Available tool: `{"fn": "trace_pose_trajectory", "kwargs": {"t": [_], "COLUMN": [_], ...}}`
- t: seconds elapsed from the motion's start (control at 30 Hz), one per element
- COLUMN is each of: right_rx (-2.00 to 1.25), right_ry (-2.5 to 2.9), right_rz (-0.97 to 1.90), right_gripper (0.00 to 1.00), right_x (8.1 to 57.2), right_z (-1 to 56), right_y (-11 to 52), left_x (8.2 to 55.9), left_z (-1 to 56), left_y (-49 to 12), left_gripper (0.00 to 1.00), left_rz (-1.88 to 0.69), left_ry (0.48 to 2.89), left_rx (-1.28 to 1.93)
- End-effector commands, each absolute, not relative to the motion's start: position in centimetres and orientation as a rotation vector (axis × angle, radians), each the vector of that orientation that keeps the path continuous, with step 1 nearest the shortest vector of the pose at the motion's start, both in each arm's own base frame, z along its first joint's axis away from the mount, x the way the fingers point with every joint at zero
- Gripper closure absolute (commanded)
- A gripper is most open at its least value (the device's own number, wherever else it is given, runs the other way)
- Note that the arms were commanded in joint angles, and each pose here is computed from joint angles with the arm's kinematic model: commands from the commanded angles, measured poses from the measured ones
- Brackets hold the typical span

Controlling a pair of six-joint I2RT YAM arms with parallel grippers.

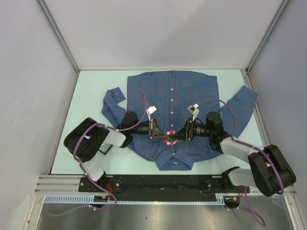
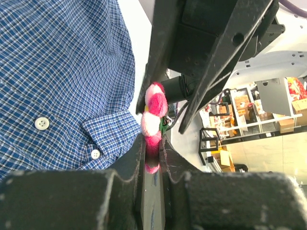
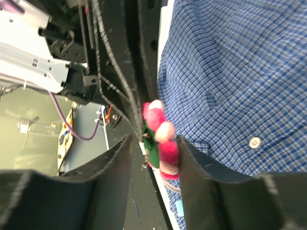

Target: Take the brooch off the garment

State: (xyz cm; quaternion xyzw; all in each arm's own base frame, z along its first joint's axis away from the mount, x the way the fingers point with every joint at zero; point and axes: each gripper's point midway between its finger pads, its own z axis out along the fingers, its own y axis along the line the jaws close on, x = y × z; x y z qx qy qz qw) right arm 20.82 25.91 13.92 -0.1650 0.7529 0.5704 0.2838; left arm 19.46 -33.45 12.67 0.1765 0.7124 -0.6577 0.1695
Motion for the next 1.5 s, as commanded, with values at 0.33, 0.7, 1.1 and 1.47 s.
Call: {"fn": "trace_pose_trajectory", "kwargs": {"t": [0.33, 0.7, 1.1, 1.47], "right_rx": [-0.5, -0.509, -0.415, -0.342], "right_ry": [1.968, 1.95, 1.962, 1.952], "right_rz": [1.568, 1.608, 1.645, 1.687], "right_gripper": [0.54, 0.69, 1.0, 1.0], "right_x": [19.5, 18.9, 19.3, 19.4], "right_z": [14.3, 14.5, 15.2, 14.9], "right_y": [26.1, 26.5, 26.8, 25.9], "left_x": [19.5, 19.6, 19.1, 17.8], "left_z": [14.1, 14.5, 14.3, 15.1], "left_y": [-33.6, -33.6, -33.9, -33.2], "left_gripper": [1.0, 1.0, 0.91, 0.63], "left_rz": [-1.84, -1.832, -1.84, -1.93], "left_ry": [1.946, 1.944, 1.985, 1.924], "left_rx": [0.583, 0.584, 0.543, 0.512]}}
